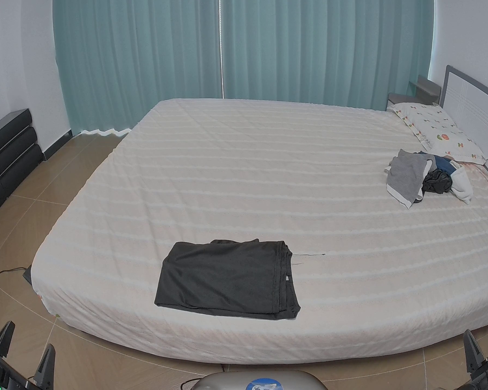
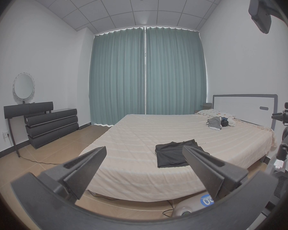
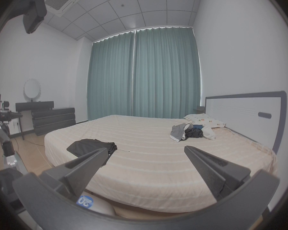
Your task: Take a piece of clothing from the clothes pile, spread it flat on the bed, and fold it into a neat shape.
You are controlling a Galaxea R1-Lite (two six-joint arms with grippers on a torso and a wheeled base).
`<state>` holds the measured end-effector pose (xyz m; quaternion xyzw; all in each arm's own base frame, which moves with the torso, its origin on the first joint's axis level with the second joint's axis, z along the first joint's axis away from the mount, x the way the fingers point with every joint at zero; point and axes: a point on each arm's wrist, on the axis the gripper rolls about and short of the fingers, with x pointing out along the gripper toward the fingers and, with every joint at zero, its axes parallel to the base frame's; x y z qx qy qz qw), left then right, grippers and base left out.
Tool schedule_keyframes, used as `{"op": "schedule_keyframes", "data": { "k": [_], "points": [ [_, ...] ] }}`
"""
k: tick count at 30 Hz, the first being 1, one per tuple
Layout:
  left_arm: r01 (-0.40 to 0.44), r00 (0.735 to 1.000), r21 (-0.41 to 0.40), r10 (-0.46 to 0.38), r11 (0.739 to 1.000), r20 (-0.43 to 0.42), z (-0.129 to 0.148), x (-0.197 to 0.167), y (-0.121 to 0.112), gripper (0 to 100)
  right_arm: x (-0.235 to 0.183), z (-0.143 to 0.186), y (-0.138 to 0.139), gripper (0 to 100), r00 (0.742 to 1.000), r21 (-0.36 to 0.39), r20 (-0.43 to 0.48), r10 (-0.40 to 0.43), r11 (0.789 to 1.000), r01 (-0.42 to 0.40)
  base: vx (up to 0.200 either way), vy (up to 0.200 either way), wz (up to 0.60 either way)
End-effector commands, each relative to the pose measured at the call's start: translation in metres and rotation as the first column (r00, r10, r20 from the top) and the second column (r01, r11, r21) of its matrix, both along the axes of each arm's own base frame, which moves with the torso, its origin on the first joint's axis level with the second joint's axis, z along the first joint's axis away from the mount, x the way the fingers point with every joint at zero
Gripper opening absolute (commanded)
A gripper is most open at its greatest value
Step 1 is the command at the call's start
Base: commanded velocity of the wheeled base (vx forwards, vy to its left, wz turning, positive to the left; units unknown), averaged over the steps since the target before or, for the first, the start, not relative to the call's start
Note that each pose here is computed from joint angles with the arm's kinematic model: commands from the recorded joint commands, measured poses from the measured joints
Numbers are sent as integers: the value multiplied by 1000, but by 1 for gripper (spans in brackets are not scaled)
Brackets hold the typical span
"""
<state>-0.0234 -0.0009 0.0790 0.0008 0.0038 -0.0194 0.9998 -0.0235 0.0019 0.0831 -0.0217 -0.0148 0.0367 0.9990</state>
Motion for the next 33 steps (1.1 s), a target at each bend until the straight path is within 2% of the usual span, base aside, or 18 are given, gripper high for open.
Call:
{"op": "schedule_keyframes", "data": {
  "k": [1, 2, 6, 7, 8, 11, 33],
  "points": [
    [0, 1000, 0, 0, 1000, -9, -4, 1, 0, 100, 0, -2, 0, 100, 999, -105, 35, -11, 994, 14, 0, 0, 0],
    [0, 1000, 0, 0, 1000, -9, -4, 1, 0, 100, 0, -2, 0, 100, 999, -105, 35, -11, 994, 14, 0, 0, 0],
    [0, 1000, 3, 0, 1000, -9, -4, 1, 0, 100, 0, -8, -1, 100, 998, 19, -57, -26, 999, 27, 0, 0, 0],
    [0, 1000, 3, 0, 1000, -9, -4, 1, 0, 100, 0, -8, -1, 100, 998, 19, -57, -26, 999, 27, 0, 0, 0],
    [-2, 1000, 0, 2, 1000, -9, -4, 1, 0, 100, 0, -8, -1, 100, 997, 44, -53, -59, 997, 61, 0, 0, 0],
    [0, 1000, 9, 0, 1000, -9, -4, 1, 0, 100, 0, -8, -1, 100, 997, 21, -48, -60, 998, 61, 0, 0, 0],
    [-2, 1000, 4, 2, 1000, -9, -4, 1, 0, 100, 0, -8, -1, 100, 997, 34, -47, -53, 998, 55, 0, 0, 0]
  ]
}}
